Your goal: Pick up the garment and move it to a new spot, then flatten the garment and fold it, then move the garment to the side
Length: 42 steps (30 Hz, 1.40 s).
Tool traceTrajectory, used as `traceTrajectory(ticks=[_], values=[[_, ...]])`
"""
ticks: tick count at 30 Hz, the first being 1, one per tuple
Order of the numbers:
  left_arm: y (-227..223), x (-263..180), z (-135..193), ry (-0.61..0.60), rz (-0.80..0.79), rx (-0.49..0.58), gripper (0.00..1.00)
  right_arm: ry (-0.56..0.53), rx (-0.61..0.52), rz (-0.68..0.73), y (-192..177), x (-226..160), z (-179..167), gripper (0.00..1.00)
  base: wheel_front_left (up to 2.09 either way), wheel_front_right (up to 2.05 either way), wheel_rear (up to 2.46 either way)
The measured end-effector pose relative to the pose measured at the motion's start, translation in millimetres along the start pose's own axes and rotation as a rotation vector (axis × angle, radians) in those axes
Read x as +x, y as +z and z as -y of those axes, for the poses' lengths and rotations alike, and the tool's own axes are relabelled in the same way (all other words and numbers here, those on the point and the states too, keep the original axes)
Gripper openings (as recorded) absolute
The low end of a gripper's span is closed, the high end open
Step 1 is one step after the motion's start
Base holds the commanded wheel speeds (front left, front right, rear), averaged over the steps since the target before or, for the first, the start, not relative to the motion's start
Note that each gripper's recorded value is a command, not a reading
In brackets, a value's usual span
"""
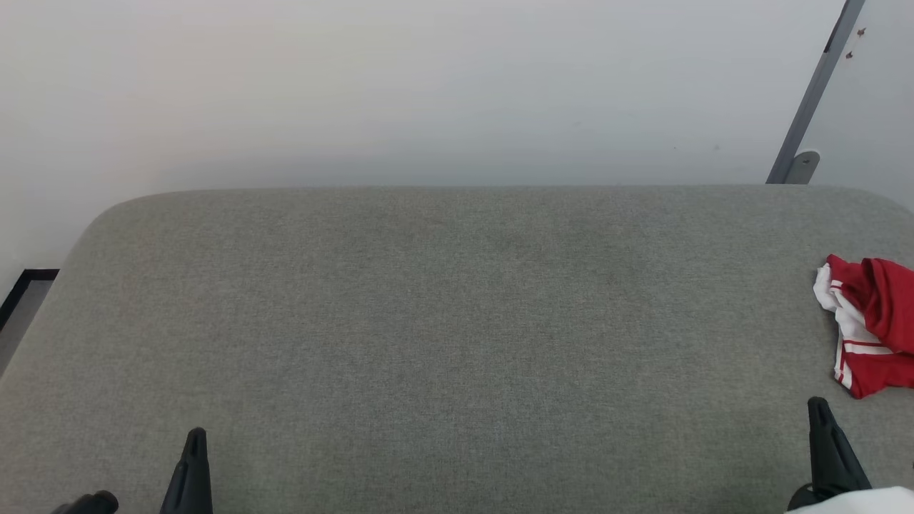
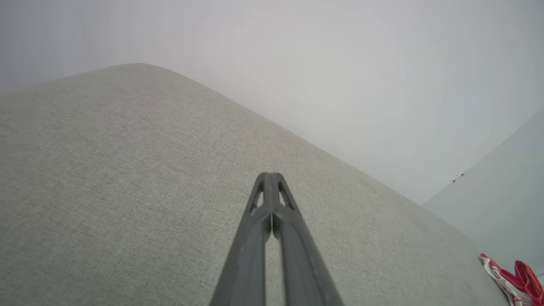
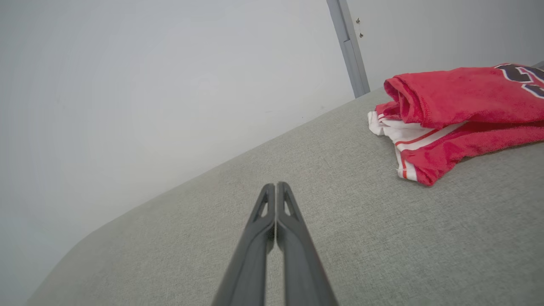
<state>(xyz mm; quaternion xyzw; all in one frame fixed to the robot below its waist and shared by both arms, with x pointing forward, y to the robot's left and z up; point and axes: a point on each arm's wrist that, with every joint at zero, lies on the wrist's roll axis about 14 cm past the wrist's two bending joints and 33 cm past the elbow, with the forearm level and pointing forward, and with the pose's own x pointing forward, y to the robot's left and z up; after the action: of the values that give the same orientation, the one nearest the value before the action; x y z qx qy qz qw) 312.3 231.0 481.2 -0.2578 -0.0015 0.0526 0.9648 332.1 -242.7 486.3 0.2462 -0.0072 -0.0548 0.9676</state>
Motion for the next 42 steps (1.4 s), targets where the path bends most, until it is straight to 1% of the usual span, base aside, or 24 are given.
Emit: traceTrajectory(ticks=[12, 22, 29, 33, 35, 42], values=[[-0.6, 10.8, 2.8, 0.017, -0.009, -0.181, 0.0, -0.012, 0.181, -0.012, -1.7, 8.2, -5.3, 0.0, 0.0, 0.0, 0.0], [1.0, 20.4, 6.7, 0.017, -0.015, -0.31, 0.0, -0.012, 0.316, -0.021, -2.3, 15.4, -10.7, 0.0, 0.0, 0.0, 0.0], [1.1, 26.0, 9.7, 0.015, -0.022, -0.391, 0.0, -0.014, 0.402, -0.031, -4.4, 18.8, -13.5, 0.0, 0.0, 0.0, 0.0], [-0.1, 27.1, 9.7, 0.018, -0.028, -0.42, 0.0, -0.013, 0.437, -0.035, -5.1, 20.2, -15.1, 0.0, 0.0, 0.0, 0.0], [1.4, 30.7, 12.3, 0.012, -0.026, -0.458, 0.0, -0.014, 0.471, -0.039, -6.0, 21.2, -16.1, 0.0, 0.0, 0.0, 0.0], [-0.2, 33.7, 13.4, 0.014, -0.035, -0.521, 0.0, -0.009, 0.536, -0.043, -5.9, 24.7, -19.5, 0.0, 0.0, 0.0, 0.0]])
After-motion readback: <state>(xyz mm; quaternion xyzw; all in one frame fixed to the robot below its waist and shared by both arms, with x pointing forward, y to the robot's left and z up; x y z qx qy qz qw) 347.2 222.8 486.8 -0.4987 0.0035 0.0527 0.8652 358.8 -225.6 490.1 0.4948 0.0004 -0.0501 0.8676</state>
